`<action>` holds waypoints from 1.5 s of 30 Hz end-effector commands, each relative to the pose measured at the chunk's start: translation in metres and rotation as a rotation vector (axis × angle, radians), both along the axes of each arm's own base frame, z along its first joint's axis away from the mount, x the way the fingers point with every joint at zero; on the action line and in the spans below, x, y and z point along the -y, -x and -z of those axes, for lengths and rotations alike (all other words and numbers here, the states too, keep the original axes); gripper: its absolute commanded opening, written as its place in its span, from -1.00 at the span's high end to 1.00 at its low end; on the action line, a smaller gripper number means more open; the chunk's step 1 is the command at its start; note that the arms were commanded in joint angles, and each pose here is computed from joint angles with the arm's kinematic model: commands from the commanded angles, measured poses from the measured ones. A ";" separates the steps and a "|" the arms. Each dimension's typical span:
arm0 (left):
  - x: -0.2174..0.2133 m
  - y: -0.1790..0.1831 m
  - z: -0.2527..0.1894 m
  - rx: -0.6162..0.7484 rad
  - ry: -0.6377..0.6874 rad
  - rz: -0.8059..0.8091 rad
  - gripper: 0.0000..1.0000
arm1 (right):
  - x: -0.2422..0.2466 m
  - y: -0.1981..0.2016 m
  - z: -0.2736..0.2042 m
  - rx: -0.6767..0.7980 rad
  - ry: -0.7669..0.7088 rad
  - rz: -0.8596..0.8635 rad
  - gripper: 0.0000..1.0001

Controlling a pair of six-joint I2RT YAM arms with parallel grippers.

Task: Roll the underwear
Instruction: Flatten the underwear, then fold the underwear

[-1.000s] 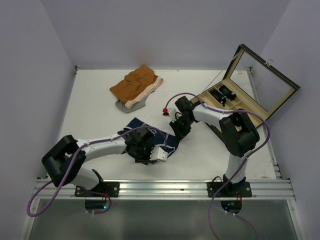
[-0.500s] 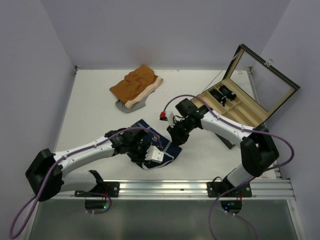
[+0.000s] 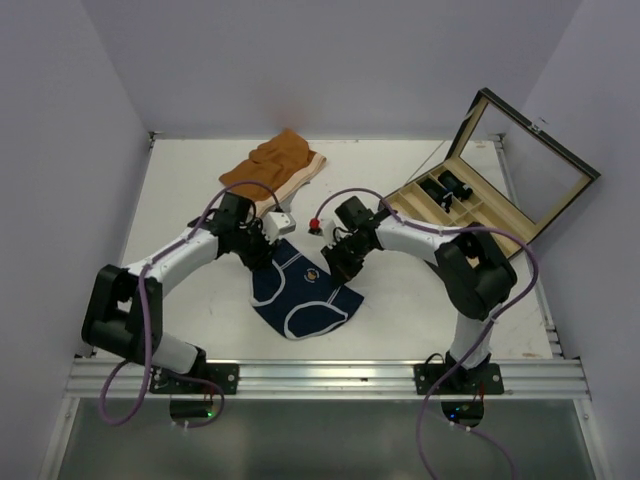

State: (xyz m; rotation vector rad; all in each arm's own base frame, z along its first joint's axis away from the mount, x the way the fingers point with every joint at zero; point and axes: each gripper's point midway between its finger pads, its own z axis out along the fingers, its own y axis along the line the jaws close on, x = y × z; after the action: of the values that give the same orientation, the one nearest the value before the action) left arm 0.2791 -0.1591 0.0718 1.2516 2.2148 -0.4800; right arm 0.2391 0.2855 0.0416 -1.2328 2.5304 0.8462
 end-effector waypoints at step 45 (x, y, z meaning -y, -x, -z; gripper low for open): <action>0.079 -0.113 0.006 -0.019 0.284 0.076 0.09 | -0.008 -0.146 -0.022 0.325 -0.144 0.017 0.18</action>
State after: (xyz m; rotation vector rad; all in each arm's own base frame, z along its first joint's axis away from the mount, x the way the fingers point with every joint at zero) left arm 0.3836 -0.2232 0.0611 1.1876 2.1188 -0.7444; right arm 0.3583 0.2880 0.0470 -1.1711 2.3013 0.7769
